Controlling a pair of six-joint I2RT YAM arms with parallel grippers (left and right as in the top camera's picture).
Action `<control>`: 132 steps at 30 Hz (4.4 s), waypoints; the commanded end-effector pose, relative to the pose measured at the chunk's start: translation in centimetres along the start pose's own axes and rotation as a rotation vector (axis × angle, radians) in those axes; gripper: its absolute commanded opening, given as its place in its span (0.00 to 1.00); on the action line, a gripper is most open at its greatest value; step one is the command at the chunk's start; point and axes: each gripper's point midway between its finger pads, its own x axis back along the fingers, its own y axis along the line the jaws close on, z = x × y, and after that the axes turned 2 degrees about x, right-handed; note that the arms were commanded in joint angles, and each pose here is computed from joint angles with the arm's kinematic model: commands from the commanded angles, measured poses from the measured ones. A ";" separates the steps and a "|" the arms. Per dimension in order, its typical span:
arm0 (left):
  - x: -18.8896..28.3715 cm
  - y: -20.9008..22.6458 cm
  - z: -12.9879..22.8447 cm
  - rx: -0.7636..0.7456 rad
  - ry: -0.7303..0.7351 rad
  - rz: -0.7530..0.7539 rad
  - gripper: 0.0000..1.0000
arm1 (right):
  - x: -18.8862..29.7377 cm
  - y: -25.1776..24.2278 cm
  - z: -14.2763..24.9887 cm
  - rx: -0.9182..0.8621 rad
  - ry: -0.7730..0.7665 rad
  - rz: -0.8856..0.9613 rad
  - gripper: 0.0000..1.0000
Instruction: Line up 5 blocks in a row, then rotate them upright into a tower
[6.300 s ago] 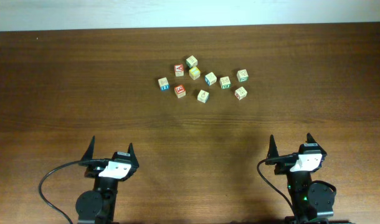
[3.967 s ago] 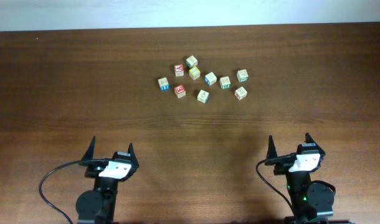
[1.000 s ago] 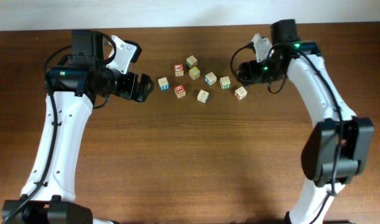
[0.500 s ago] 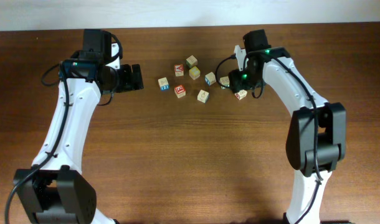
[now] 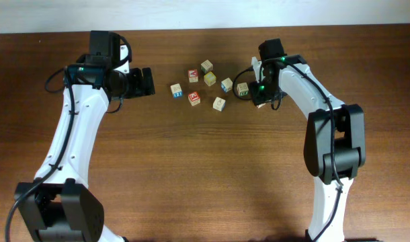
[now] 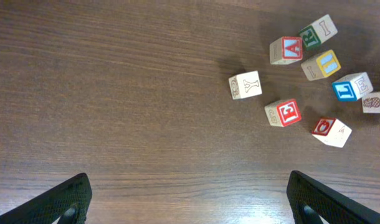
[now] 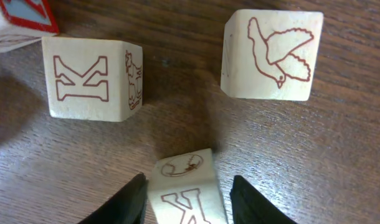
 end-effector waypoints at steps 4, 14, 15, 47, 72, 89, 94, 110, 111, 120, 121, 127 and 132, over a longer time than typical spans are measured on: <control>0.1 0.1 -1.0 0.017 -0.033 -0.008 0.99 | -0.5 0.0 0.0 -0.001 0.014 0.013 0.23; 0.1 0.1 -1.1 0.016 -0.038 -0.007 0.99 | 7.0 3.3 3.1 -0.154 0.140 -0.146 0.13; 0.1 0.1 -1.1 0.016 -0.038 -0.007 0.99 | 7.9 3.7 3.4 -0.170 0.153 -0.165 0.13; 0.2 0.0 -1.5 0.015 -0.052 -0.003 0.99 | 2.2 6.7 11.7 -0.247 0.347 0.106 0.40; 0.2 0.0 -1.4 0.015 -0.050 -0.003 0.99 | 4.5 3.9 -6.5 -0.195 -0.237 0.098 0.70; 0.2 0.0 -1.4 0.015 -0.050 -0.003 0.99 | -0.9 3.0 -6.8 -0.152 -0.209 0.018 0.53; 0.2 0.0 -1.4 0.015 -0.050 -0.003 0.99 | -1.2 3.5 -6.1 -0.145 -0.178 0.011 0.44; 0.2 0.0 -1.4 0.015 -0.050 -0.003 0.99 | -1.4 3.9 -3.7 -0.330 -0.081 0.007 0.30; 0.2 0.0 -1.4 0.015 -0.050 -0.003 0.99 | -1.3 3.9 -3.8 -0.330 -0.083 0.007 0.29; 0.2 0.0 -1.4 0.015 -0.050 -0.003 0.99 | 6.1 5.6 -4.5 -0.324 -0.022 -0.075 0.25; 0.2 0.0 -1.4 0.015 -0.050 -0.003 0.99 | 7.0 5.9 -4.1 -0.325 0.001 -0.088 0.24; 0.2 0.0 -1.4 0.015 -0.050 -0.003 0.99 | 10.7 8.8 1.0 -0.253 0.224 -0.102 0.25; 0.2 0.0 -1.4 0.015 -0.050 -0.003 0.99 | 10.6 10.5 3.8 -0.206 0.334 -0.082 0.25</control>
